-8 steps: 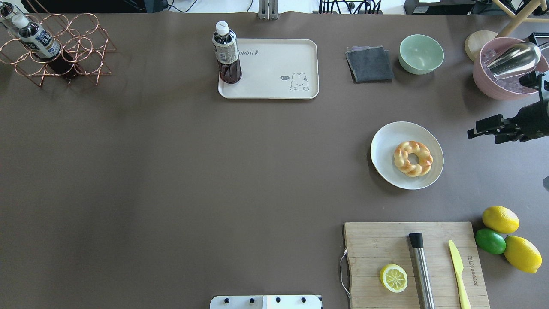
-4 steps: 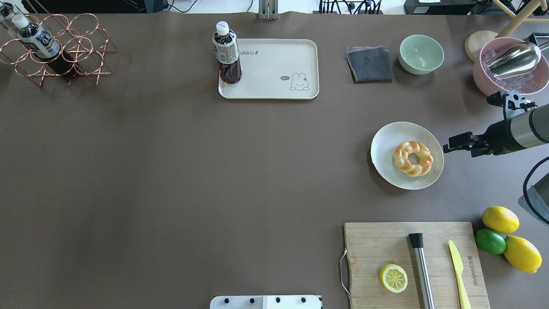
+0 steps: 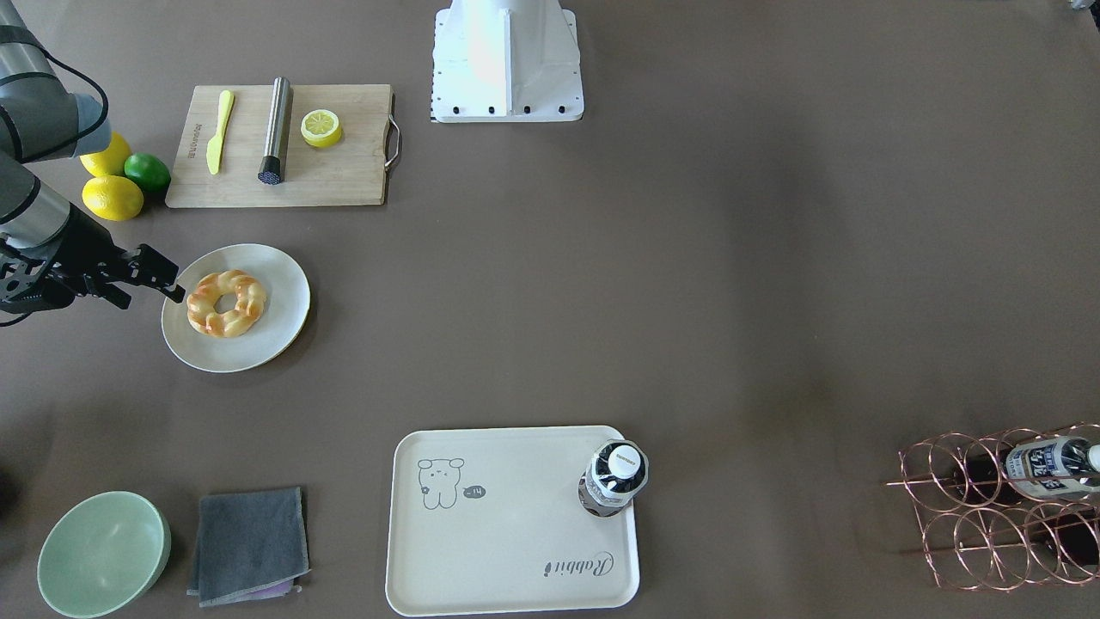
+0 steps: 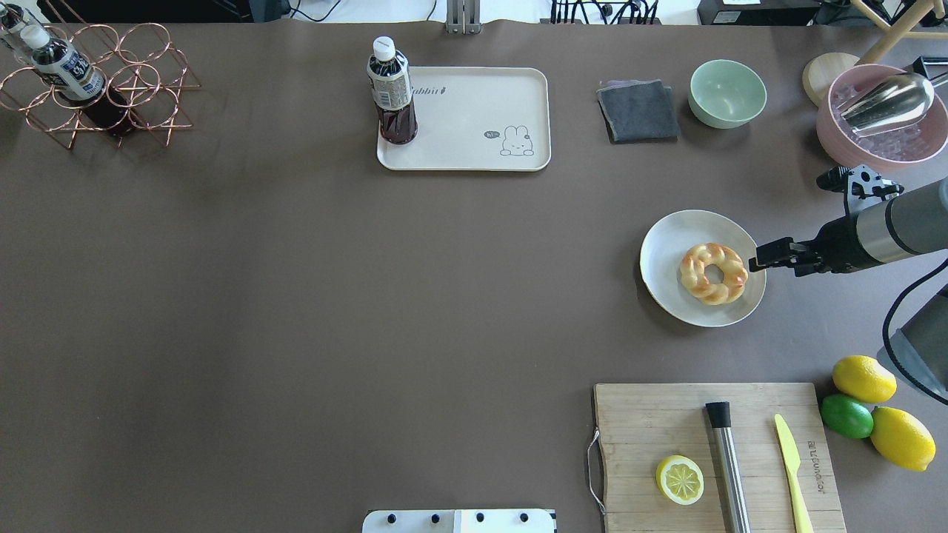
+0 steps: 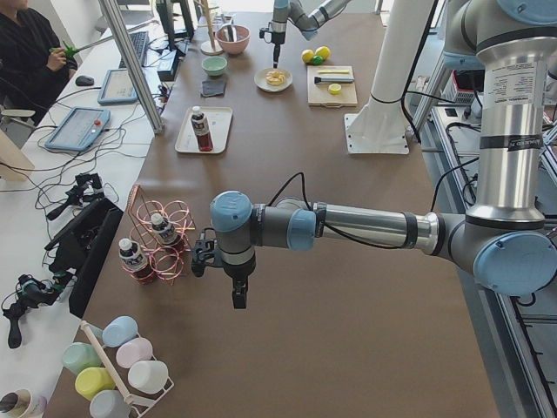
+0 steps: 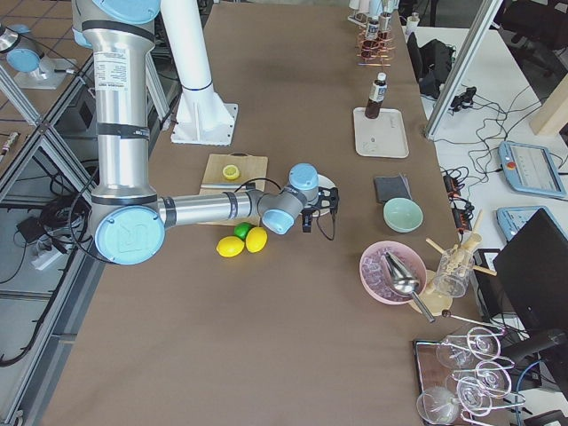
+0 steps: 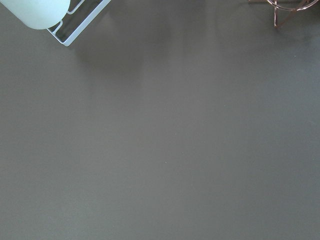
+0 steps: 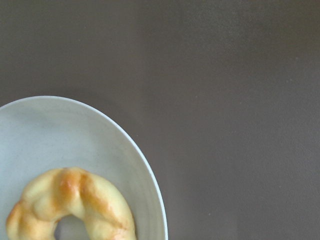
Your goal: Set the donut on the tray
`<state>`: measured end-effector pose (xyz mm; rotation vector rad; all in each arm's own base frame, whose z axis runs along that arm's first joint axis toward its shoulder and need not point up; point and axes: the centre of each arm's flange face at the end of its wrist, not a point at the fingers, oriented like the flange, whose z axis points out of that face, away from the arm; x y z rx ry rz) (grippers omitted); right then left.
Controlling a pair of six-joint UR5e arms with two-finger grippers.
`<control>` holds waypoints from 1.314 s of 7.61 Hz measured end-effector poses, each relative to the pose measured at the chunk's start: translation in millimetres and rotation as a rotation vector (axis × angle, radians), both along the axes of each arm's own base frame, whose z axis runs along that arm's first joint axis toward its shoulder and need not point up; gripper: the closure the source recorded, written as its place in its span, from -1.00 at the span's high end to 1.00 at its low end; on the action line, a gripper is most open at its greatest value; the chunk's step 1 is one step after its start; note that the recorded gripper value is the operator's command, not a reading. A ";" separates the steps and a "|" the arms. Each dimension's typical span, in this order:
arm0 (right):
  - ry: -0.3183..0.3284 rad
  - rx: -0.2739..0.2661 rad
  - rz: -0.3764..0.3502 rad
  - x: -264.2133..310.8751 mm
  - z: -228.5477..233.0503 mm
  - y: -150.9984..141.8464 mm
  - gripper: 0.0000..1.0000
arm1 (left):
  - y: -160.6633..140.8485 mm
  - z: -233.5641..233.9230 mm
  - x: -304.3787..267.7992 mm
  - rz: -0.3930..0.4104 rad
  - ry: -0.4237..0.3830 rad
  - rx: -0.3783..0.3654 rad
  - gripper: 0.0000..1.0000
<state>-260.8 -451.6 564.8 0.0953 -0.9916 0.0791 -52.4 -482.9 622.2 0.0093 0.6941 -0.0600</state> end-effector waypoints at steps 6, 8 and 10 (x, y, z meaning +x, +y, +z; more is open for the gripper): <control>0.003 0.002 -0.012 -7.7 -0.5 2.8 -0.40 | -1.9 -1.6 0.0 0.000 -0.001 0.004 0.97; 0.003 0.002 -0.016 -9.6 -0.5 3.9 -0.40 | -1.9 -1.7 0.0 0.000 -0.001 0.004 0.97; 0.003 0.000 -0.021 -12.4 -0.4 4.8 -0.66 | -2.0 -1.9 0.0 0.000 -0.001 0.004 0.97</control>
